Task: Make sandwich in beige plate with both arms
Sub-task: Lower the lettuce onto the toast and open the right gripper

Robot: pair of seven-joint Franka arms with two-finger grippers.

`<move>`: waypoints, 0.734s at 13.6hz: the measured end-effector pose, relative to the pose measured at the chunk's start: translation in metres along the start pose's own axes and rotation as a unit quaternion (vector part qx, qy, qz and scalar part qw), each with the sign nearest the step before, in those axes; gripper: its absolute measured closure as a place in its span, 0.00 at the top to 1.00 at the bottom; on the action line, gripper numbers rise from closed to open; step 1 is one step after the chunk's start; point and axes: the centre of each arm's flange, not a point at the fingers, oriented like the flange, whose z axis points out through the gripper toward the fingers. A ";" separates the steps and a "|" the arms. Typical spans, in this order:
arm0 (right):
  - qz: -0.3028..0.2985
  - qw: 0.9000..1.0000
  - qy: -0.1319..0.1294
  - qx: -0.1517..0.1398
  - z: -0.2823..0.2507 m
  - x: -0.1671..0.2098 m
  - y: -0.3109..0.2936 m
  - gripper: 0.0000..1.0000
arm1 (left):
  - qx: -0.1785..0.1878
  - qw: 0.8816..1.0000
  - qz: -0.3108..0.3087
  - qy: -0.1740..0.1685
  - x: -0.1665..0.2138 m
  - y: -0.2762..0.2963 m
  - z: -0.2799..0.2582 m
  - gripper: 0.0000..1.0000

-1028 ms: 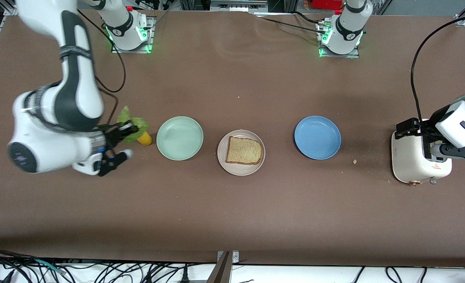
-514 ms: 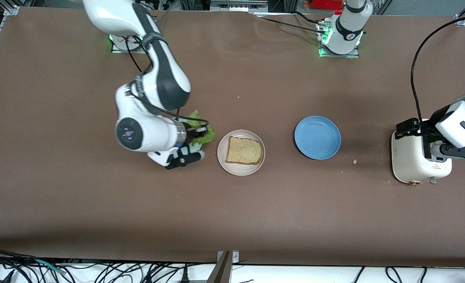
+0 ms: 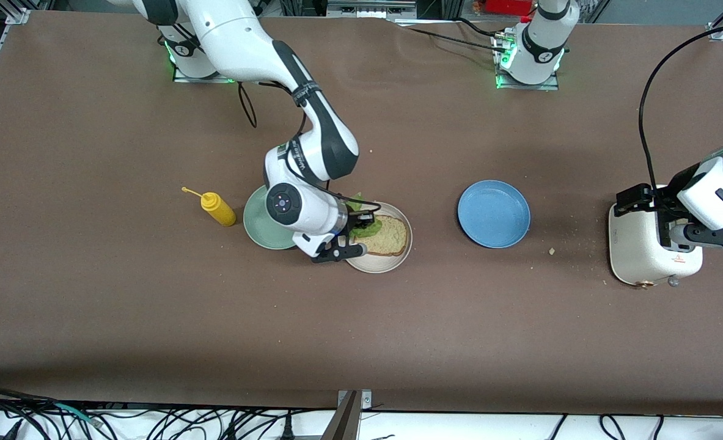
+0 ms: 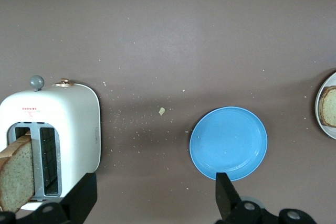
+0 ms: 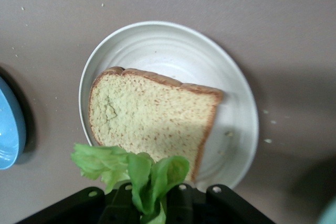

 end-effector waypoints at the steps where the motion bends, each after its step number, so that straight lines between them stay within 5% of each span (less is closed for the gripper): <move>1: 0.003 1.000 0.004 0.002 0.005 0.000 -0.001 0.12 | 0.000 1.000 0.000 0.000 0.000 0.000 0.000 1.00; 5: 0.002 0.999 0.048 0.015 0.023 0.004 -0.007 0.12 | 0.000 1.000 0.000 0.000 0.000 0.000 0.000 1.00; 10: -0.016 0.997 0.078 0.005 0.036 0.003 -0.013 0.59 | 0.000 1.000 0.000 0.000 0.000 0.000 0.000 1.00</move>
